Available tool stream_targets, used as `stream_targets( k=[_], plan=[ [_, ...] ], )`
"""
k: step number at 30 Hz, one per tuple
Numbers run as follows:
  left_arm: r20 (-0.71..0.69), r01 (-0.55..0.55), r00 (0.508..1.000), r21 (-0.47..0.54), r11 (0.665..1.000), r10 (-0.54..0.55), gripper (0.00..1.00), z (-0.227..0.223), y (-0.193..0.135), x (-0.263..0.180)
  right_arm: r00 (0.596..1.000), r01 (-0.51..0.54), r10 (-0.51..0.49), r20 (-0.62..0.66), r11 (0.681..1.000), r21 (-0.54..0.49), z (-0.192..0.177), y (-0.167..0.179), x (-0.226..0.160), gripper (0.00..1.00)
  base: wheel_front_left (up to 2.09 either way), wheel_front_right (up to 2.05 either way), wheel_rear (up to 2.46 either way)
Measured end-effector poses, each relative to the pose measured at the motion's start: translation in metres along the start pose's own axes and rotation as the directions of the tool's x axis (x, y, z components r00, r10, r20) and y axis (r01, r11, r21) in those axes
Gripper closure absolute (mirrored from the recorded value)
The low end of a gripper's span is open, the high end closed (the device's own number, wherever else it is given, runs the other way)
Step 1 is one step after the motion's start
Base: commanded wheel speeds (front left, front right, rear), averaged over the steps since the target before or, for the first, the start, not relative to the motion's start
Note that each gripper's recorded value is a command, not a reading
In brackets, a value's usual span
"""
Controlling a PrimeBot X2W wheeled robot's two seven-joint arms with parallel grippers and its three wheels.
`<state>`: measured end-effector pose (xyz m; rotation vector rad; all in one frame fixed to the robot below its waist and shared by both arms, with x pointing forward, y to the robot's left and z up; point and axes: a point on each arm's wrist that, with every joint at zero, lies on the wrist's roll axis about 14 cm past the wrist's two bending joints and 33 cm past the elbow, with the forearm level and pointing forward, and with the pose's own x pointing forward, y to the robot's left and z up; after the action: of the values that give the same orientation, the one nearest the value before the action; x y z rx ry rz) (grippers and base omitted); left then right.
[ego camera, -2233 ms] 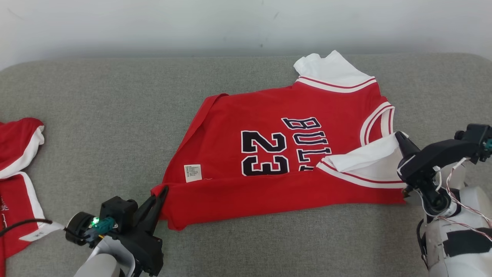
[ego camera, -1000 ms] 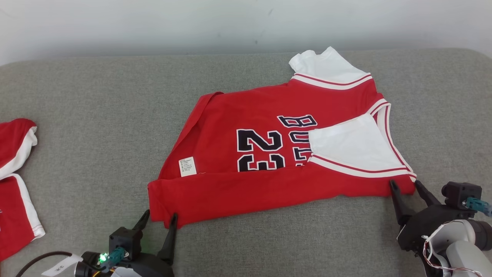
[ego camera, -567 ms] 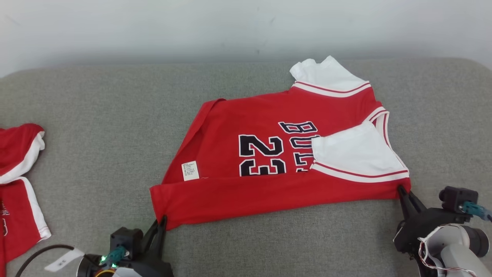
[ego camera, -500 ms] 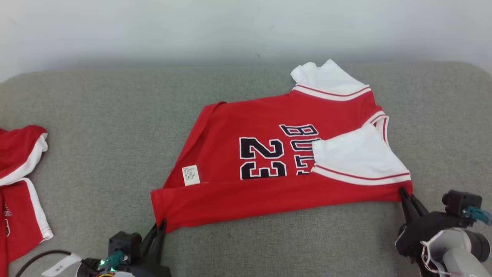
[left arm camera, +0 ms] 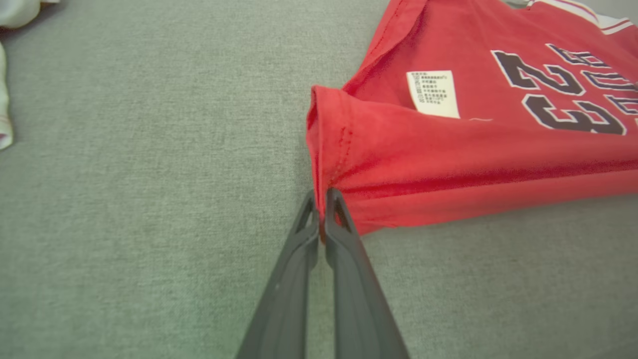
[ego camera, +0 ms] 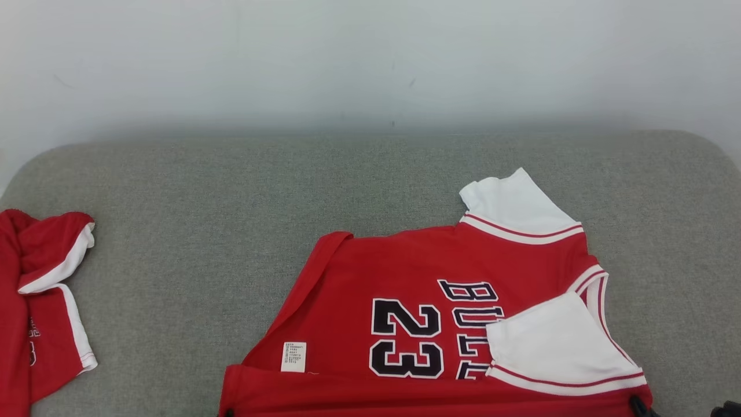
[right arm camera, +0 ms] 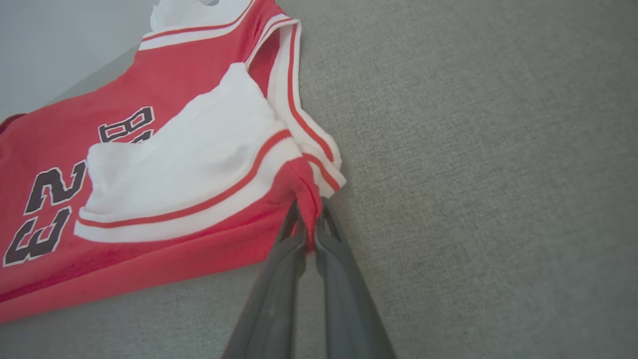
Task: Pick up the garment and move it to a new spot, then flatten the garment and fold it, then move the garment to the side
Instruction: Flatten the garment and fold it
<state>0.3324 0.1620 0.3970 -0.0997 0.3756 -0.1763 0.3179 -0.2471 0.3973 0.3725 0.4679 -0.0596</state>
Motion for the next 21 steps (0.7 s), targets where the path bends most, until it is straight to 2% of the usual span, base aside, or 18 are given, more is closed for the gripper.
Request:
stream_targets(
  k=[4, 5, 6, 7, 8, 16, 21],
  plan=[
    [-0.025, -0.001, 1.000, -0.028, 1.000, 0.000, 1.00, -0.004, -0.005, -0.011, 0.999, 0.013, -0.010, -0.046, 0.998, 0.054, -0.013, 0.004, -0.015, 1.00, 0.00, 0.00, 0.00],
    [-0.032, -0.002, 0.999, -0.028, 1.000, 0.001, 1.00, -0.006, -0.006, -0.012, 0.999, 0.020, -0.018, -0.048, 0.999, 0.044, -0.012, 0.003, -0.016, 0.55, 0.00, 0.00, 0.00],
    [-0.032, -0.007, 0.999, -0.030, 1.000, 0.006, 0.90, -0.005, -0.006, -0.012, 0.999, 0.021, -0.019, -0.036, 0.999, 0.043, -0.009, 0.005, -0.017, 0.15, 0.00, 0.00, 0.00],
    [-0.032, -0.006, 0.999, -0.032, 0.999, 0.005, 0.38, -0.004, -0.007, -0.012, 1.000, 0.023, -0.022, -0.020, 0.998, 0.057, -0.005, 0.006, -0.016, 0.00, 0.00, 0.00, 0.00],
    [-0.031, -0.006, 0.999, -0.032, 0.999, 0.005, 0.00, -0.004, -0.007, -0.012, 1.000, 0.019, -0.018, -0.018, 0.998, 0.055, -0.003, 0.009, -0.016, 0.00, 0.00, 0.00, 0.00],
    [0.064, -0.020, 0.998, -0.054, 0.998, 0.024, 0.00, 0.027, -0.003, -0.010, 0.993, 0.002, -0.009, 0.122, 0.998, 0.055, 0.040, 0.021, -0.018, 0.00, 0.00, 0.00, 0.00],
    [0.126, -0.001, 0.992, -0.015, 1.000, 0.003, 0.00, 0.053, -0.004, 0.002, 0.983, -0.033, 0.034, 0.181, 0.999, -0.006, 0.066, 0.040, -0.001, 0.00, 0.00, 0.00, 0.00]
  ],
)
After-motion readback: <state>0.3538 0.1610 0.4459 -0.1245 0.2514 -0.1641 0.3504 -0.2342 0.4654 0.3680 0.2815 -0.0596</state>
